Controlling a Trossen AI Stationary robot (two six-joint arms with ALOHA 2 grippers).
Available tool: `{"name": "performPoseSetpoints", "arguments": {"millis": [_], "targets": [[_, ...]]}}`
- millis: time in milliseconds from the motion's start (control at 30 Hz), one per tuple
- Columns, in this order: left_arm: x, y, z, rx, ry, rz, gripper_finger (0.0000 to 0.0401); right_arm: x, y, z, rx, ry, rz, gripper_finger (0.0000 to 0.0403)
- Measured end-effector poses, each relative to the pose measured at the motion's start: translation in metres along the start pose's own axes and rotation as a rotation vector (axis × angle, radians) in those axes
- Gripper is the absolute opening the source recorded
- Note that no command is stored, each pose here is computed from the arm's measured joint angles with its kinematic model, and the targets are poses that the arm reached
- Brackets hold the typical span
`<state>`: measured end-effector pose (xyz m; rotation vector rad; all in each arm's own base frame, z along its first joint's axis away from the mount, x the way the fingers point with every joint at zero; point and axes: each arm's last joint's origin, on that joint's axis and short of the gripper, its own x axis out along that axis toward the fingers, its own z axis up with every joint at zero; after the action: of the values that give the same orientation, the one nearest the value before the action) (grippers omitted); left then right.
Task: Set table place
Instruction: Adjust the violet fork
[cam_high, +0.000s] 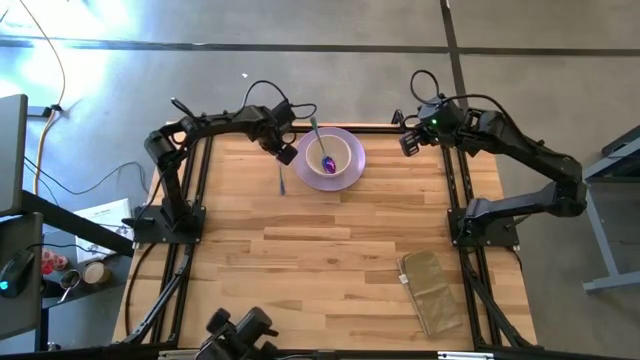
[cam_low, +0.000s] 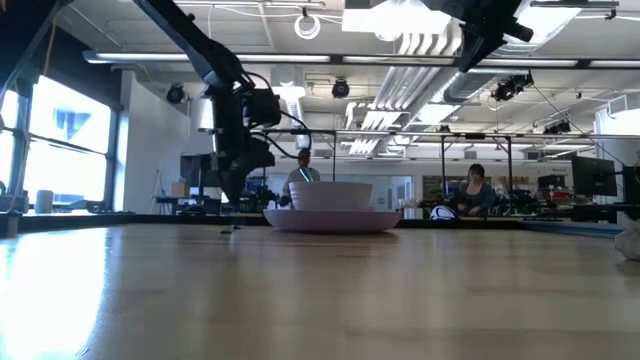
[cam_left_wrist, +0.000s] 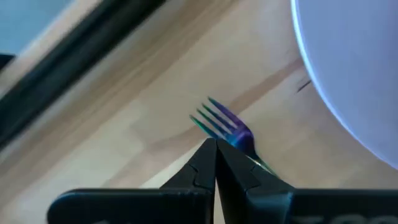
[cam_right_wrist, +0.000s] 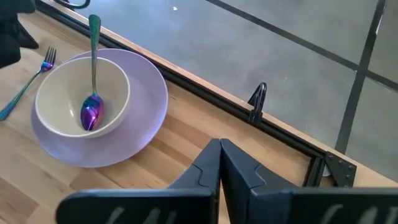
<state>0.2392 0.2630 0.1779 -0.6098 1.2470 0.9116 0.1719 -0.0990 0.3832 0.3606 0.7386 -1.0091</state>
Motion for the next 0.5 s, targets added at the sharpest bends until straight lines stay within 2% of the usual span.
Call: {"name": "performPoseSetpoints", "arguments": {"millis": [133, 500], "targets": [[-0.003, 0.001, 0.003, 0.004, -0.008, -0.006, 0.0000, 0.000, 0.000, 0.000, -0.005, -0.008, -0.018, 0.0000], [0.021, -0.004, 0.001, 0.005, 0.072, -0.043, 0.0000, 0.000, -0.001, 0.000, -0.020, -0.013, -0.030, 0.0000]]}}
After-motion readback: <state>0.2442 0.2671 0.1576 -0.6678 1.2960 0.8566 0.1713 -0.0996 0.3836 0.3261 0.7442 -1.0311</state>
